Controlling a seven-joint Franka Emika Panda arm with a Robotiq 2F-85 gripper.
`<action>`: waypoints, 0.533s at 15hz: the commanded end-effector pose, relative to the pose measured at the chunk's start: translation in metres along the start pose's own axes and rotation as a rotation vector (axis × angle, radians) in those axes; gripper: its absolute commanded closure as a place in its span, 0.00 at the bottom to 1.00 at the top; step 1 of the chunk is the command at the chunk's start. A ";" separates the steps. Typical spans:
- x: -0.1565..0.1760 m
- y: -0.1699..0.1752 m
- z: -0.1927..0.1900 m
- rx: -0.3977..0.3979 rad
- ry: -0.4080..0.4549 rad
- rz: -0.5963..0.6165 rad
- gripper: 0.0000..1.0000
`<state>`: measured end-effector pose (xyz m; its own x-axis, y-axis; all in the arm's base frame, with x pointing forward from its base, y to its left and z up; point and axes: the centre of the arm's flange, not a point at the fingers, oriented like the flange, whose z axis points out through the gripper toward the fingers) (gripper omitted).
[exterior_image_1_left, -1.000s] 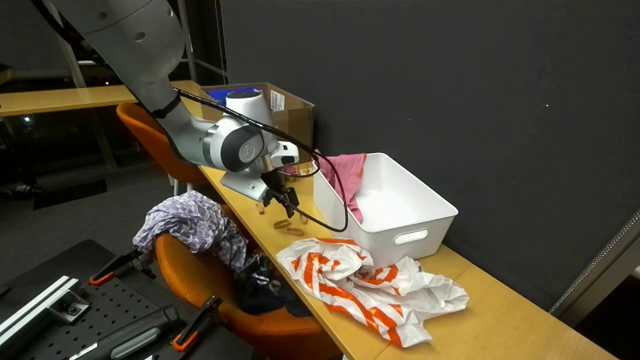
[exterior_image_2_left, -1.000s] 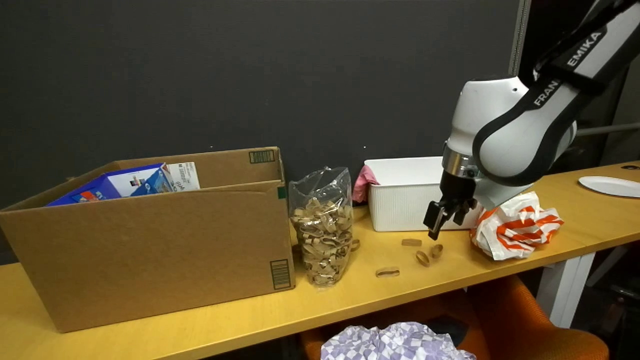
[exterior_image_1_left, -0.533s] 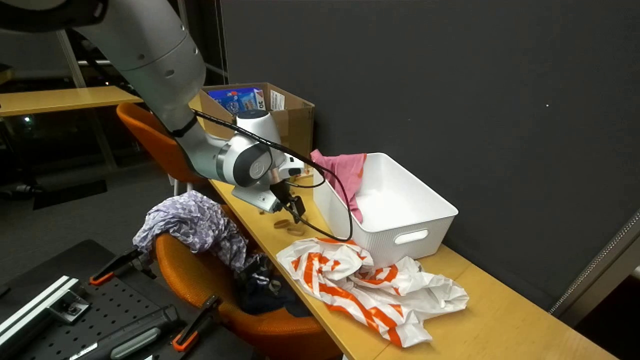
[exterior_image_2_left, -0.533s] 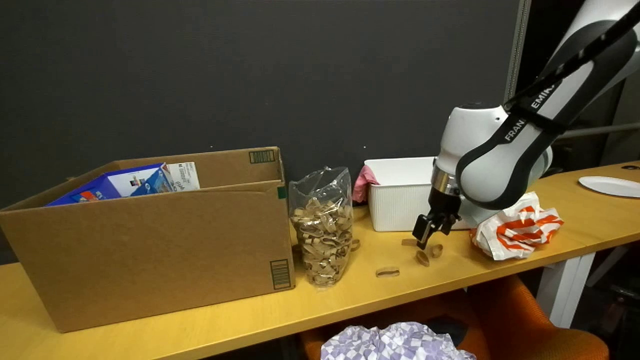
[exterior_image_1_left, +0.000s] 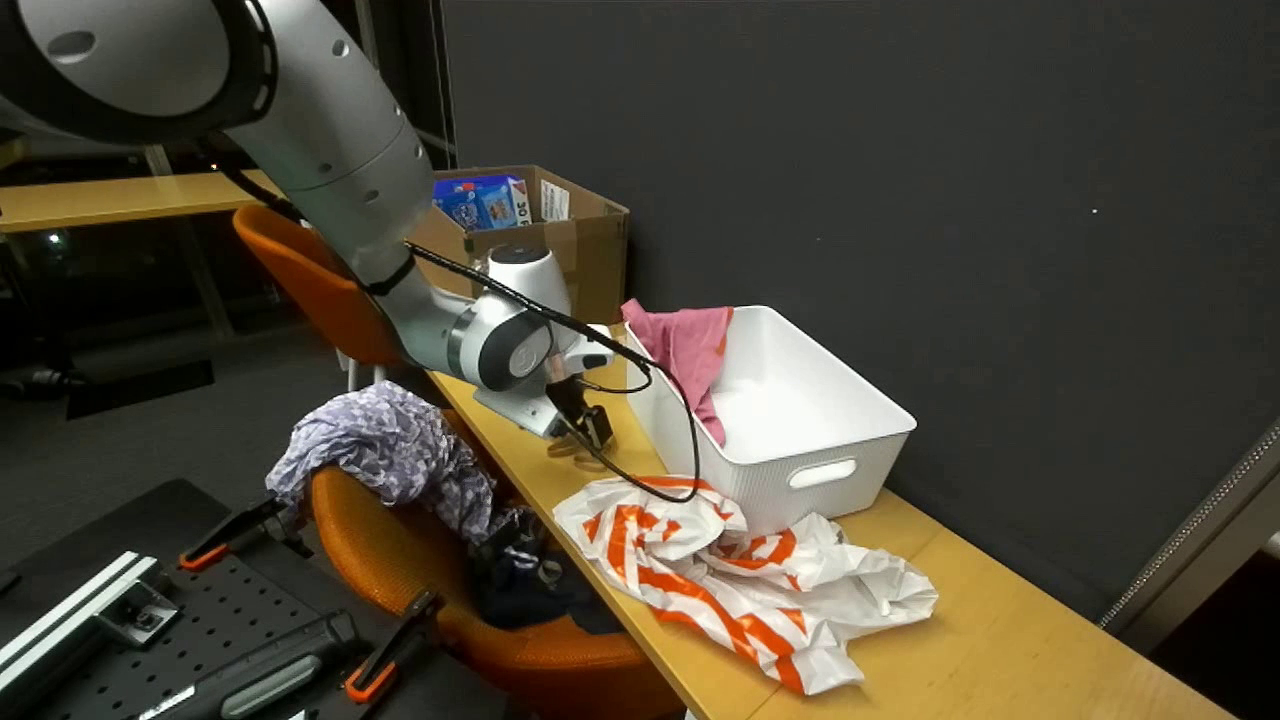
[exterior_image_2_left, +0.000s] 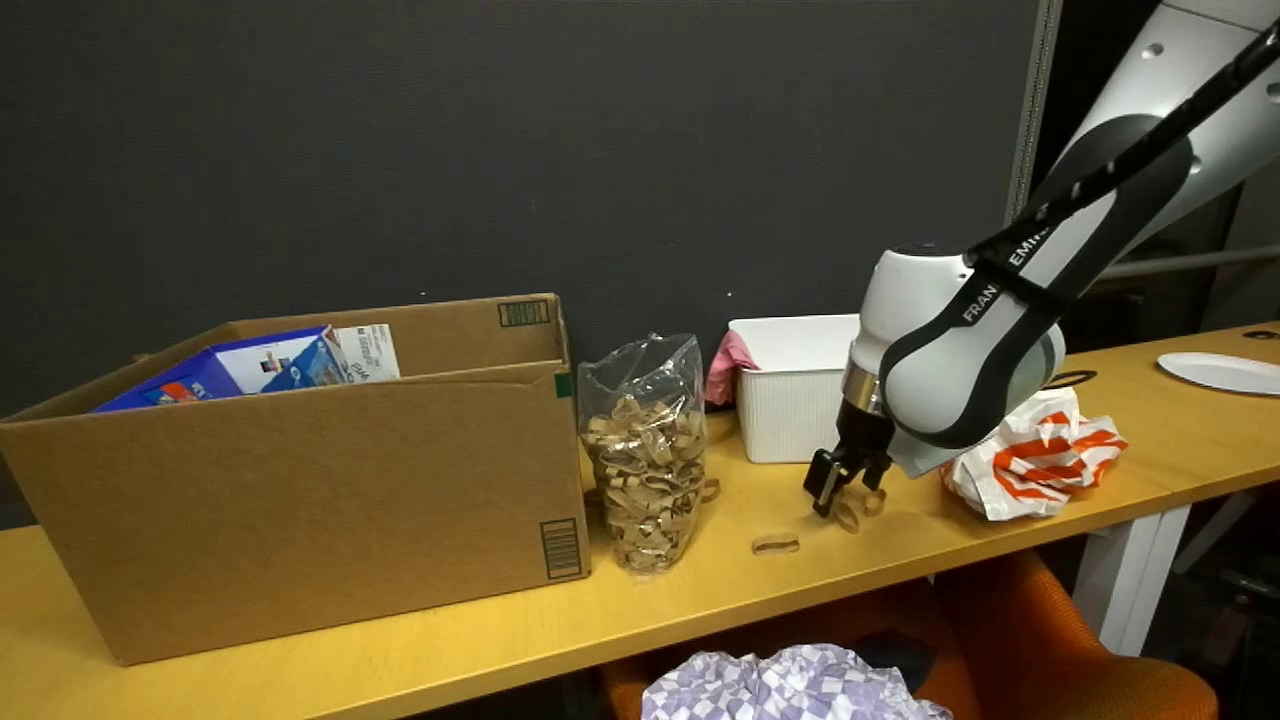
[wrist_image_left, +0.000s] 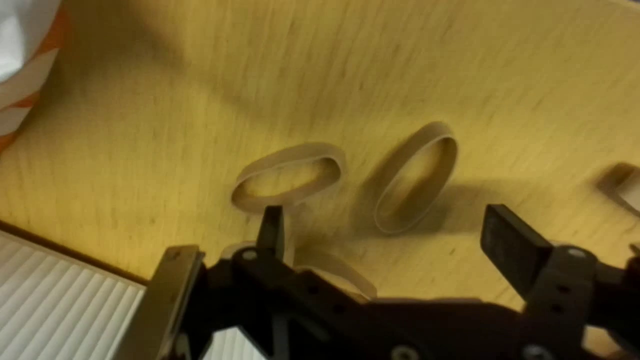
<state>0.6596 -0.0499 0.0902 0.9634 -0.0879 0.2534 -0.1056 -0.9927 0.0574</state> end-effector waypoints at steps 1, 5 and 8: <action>0.003 0.005 0.002 0.025 -0.017 0.036 0.00; 0.000 0.013 0.007 0.024 -0.030 0.060 0.00; -0.004 0.020 0.018 0.022 -0.050 0.077 0.00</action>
<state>0.6547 -0.0626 0.0816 0.9626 -0.1437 0.2298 -0.1569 -0.9868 0.0401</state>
